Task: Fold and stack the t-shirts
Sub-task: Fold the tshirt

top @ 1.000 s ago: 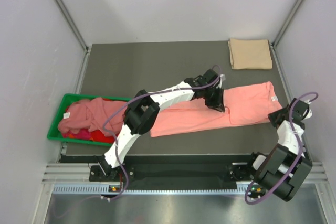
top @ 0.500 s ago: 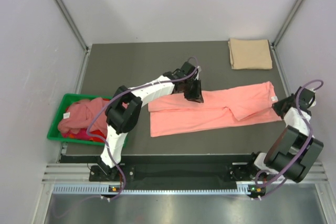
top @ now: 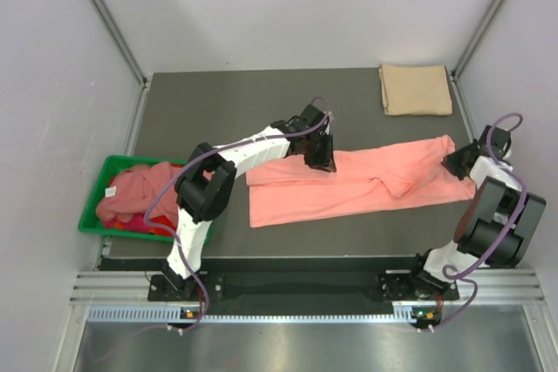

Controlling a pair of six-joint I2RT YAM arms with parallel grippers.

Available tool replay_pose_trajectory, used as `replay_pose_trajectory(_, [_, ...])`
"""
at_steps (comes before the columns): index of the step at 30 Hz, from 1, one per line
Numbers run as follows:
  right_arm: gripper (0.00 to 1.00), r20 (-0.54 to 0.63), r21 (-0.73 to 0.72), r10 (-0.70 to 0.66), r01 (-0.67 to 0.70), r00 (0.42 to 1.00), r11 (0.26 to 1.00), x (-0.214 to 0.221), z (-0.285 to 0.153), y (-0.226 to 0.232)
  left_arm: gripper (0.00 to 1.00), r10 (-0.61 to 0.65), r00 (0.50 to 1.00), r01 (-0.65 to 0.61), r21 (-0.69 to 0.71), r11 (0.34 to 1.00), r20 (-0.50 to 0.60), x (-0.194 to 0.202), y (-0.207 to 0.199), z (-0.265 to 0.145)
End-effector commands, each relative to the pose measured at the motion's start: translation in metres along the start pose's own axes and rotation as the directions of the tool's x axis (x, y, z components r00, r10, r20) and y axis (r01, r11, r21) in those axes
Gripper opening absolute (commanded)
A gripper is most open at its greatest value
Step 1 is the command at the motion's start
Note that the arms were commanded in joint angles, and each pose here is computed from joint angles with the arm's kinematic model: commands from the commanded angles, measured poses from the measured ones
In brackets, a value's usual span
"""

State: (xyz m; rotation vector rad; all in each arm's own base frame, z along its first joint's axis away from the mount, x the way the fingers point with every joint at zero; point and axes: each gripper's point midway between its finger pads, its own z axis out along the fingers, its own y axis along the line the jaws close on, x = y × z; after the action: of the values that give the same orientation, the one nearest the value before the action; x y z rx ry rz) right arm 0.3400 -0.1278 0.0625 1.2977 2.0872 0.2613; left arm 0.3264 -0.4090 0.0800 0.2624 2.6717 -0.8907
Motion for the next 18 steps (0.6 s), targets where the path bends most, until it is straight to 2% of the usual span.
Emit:
replay_pose_trajectory(1, [0.0,0.069,-0.055,-0.026,0.029,0.997,0.998,-0.027,0.004,0.037,0.25,0.03,0.998,-0.03,0.001,1.0,0.055,-0.015,-0.005,-0.02])
replay_pose_trajectory(12, [0.01,0.045,0.047,-0.056,0.053,0.997,0.997,-0.035,0.025,0.04,0.26,0.022,0.999,-0.021,-0.024,0.999,0.043,-0.015,0.008,-0.022])
replay_pose_trajectory(14, [0.06,0.039,0.065,-0.067,0.064,0.997,0.996,-0.042,0.023,0.043,0.26,0.02,0.999,-0.019,-0.028,0.999,0.043,-0.014,0.009,-0.024])
replay_pose_trajectory(15, [0.14,0.038,0.067,-0.075,0.073,0.996,0.995,-0.045,0.021,0.046,0.26,0.016,0.999,-0.015,-0.028,0.999,0.042,-0.014,0.01,-0.025])
replay_pose_trajectory(18, [0.25,0.062,0.089,-0.134,0.128,0.989,0.988,-0.052,0.004,0.058,0.26,0.009,0.999,-0.008,-0.03,1.0,0.042,-0.012,0.014,-0.03])
